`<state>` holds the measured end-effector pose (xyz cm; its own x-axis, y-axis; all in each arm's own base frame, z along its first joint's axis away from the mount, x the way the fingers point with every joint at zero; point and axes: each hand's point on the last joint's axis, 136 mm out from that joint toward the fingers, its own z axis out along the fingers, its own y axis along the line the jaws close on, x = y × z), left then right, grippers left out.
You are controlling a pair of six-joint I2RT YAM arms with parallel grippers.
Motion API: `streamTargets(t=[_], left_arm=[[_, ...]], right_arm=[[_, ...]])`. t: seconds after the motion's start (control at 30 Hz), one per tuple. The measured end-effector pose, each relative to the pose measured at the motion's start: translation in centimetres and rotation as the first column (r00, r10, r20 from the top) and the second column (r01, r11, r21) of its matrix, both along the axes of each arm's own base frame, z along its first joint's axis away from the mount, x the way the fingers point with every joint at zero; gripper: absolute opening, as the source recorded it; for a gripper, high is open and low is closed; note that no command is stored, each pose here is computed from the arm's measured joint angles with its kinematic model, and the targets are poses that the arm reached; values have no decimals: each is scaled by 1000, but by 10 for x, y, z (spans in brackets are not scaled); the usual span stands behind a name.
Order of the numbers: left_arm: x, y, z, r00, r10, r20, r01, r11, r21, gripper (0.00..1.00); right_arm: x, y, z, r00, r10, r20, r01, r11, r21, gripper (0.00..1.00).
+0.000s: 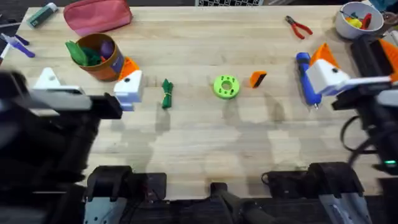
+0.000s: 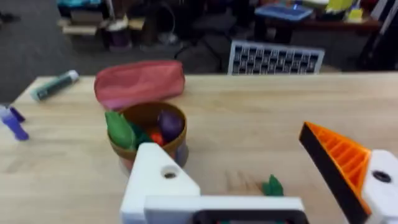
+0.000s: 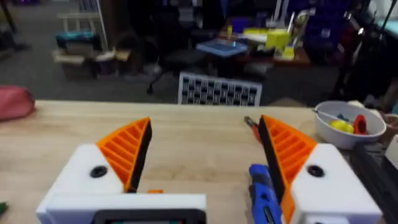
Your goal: Pick up the gripper from the table and insert it into the empty holder that is missing its gripper. Then pick up a screw, insert it into the mounting hole, and use the screwdriver to tighten it. Finally, clean up the table by picking up the vegetable and placing it into the bucket.
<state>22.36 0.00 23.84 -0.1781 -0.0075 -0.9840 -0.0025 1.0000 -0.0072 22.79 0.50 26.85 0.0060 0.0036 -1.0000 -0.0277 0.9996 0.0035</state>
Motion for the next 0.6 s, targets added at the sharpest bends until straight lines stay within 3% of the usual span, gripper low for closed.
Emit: streamTargets(t=[0.13, 0.27, 0.4, 0.6], left_arm=[[2, 0, 4, 982, 0, -190, 0, 1000, 1, 986], [9, 0, 6, 928, 1, -372, 0, 1000, 2, 985], [18, 0, 2, 845, 1, -534, 0, 1000, 2, 985], [28, 0, -21, 678, 0, -735, 1, 1000, 2, 985]], right_arm=[[4, 0, 3, 983, 0, -184, 0, 1000, 0, 991], [15, 0, 2, 928, 0, -373, 0, 1000, -1, 991], [23, 1, -8, 827, 2, -563, -3, 1000, 0, 992], [26, 1, -35, 602, 2, -798, -3, 1000, 0, 992]])
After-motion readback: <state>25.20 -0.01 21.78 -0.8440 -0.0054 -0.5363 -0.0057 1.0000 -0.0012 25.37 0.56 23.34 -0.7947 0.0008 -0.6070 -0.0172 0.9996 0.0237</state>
